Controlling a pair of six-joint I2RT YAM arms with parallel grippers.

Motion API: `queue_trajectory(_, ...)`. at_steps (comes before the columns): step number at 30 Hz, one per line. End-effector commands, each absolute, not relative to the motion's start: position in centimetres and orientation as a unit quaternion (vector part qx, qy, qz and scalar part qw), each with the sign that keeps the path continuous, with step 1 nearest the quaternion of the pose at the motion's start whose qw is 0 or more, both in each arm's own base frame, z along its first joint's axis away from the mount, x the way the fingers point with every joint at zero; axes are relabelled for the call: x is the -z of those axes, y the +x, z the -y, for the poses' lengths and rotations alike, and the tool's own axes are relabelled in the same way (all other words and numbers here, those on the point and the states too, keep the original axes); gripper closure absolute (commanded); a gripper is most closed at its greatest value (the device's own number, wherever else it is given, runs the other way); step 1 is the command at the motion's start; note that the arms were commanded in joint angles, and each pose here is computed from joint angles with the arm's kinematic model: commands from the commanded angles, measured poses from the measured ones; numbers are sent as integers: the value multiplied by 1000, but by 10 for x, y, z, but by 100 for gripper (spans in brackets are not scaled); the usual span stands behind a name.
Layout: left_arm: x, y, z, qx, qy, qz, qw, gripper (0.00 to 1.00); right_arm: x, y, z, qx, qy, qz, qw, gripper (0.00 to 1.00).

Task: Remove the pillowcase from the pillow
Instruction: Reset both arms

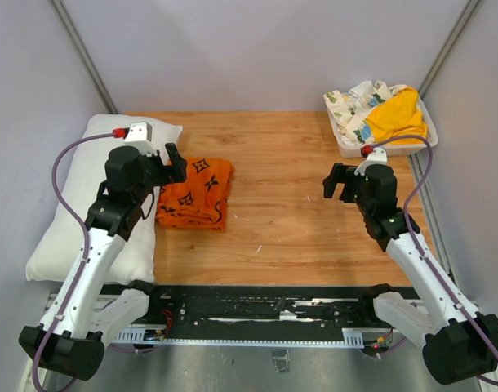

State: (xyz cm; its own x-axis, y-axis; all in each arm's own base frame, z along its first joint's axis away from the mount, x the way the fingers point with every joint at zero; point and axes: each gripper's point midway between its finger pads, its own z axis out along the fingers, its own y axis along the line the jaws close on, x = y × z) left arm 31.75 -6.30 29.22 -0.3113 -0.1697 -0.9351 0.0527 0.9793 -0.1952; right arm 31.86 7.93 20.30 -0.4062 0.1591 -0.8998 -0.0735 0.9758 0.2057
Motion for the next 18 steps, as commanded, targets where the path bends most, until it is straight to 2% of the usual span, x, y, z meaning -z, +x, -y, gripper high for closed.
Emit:
queue_trajectory(1,-299,321,58,87,-35,-794,601,1,-204,322,-78,-109,35,-833,541,2)
queue_trajectory(18,-299,322,57,90,-30,-787,610,1,-200,324,-80,-103,10,-836,538,1)
